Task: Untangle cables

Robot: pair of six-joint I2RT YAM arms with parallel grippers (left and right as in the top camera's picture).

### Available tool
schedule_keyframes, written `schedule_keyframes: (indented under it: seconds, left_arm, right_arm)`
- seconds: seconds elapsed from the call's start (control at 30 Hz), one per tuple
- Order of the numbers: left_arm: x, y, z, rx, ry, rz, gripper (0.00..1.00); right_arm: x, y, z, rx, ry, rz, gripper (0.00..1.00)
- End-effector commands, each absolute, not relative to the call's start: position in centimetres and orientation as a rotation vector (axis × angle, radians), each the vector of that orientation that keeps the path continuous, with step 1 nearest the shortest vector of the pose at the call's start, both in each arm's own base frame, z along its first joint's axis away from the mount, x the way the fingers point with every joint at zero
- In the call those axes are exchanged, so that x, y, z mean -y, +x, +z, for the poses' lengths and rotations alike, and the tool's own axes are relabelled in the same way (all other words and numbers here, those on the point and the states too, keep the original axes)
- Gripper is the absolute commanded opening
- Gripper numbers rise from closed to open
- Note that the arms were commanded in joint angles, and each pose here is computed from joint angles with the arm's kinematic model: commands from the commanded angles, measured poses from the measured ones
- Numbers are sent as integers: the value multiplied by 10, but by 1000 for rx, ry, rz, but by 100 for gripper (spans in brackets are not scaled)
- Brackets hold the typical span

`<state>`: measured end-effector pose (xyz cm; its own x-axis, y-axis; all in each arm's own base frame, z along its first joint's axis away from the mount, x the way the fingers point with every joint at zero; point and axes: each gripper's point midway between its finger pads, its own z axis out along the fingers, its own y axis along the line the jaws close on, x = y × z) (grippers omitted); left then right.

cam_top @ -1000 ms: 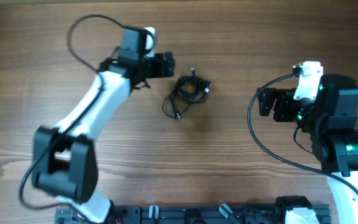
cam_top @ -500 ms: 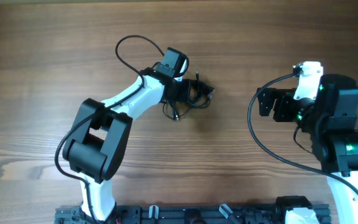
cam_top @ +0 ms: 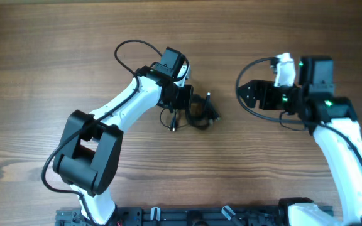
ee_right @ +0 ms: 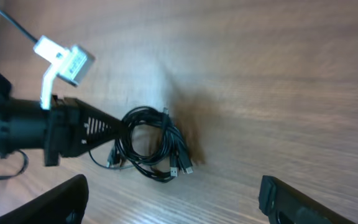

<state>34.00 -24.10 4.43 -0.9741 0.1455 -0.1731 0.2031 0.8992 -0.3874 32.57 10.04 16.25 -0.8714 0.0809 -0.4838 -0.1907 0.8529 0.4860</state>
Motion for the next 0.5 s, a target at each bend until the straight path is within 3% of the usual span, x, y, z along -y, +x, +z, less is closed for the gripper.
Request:
schedule_keyframes:
  seconds: [0.0,0.17,0.23,0.37,0.47]
  left_arm:
    - [249,318,58,-2929,472,-692,4]
    - [258,312,63,-2852,681,-777,4]
    - [265,308,67,-2820,744,-848,4]
    - [269,306,70,-2801,761,-893,4]
    - [272,311,72,-2775,758,-897,4]
  right_arm:
    - [-121,328,138,-2591,-211,777,81]
    - [-137,329,84,-2731,-276,757,78]
    - [-144,337,80,-2710,-275,763,62]
    - [-161,354,85,-2691,3,846,55]
    - [-166,344,78,-2744,97,860,53]
